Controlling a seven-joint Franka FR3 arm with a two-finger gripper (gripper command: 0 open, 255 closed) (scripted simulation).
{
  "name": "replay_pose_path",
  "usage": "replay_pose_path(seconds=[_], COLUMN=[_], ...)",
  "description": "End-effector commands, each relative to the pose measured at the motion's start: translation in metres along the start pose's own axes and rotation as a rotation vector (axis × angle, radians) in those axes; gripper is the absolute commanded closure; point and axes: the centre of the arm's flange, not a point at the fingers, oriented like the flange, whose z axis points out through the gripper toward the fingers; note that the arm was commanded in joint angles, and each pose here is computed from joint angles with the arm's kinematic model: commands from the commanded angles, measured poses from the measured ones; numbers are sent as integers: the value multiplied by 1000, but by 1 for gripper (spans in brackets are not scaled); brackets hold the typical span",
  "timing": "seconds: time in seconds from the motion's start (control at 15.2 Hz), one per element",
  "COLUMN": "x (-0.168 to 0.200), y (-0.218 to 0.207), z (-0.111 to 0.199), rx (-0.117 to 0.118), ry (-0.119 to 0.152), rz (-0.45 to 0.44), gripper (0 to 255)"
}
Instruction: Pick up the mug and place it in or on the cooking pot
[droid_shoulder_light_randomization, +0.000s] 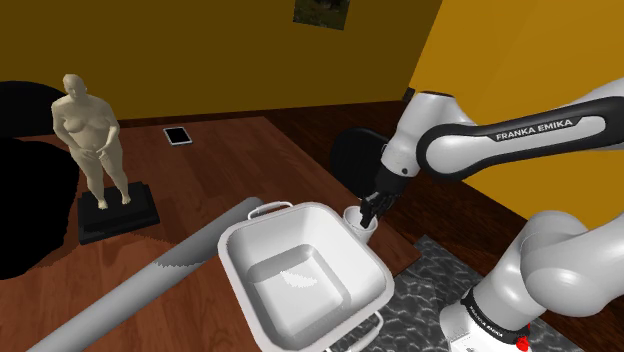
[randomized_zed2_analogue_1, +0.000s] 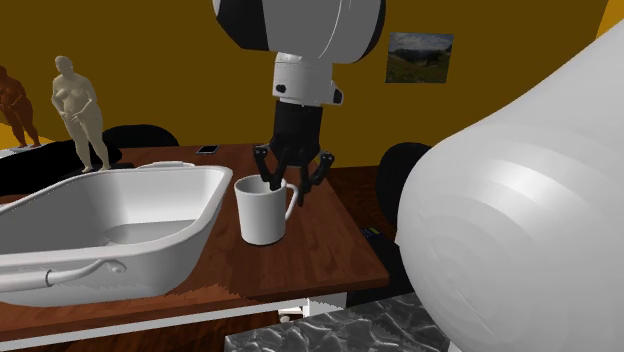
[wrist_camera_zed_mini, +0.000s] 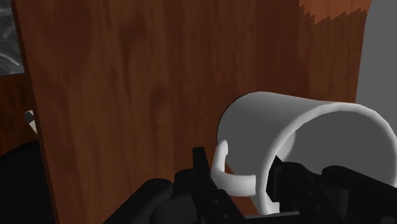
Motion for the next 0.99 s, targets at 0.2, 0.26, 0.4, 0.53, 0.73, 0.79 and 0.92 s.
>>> replay_pose_path(seconds=[0.2,0.26,0.4,0.53,0.73,0.79,0.92], x=[-1,-1,-1,-1,-2,-2,-2], y=[-3,-4,-5,-7,-9,-10,-11], z=[-25,-30,-41,-51,-67,-72,-83], rx=[0,0,0,0,0,0,0], ry=[0,0,0,0,0,0,0], rz=[0,0,0,0,0,0,0], gripper=[255,255,255,255,255,255,255])
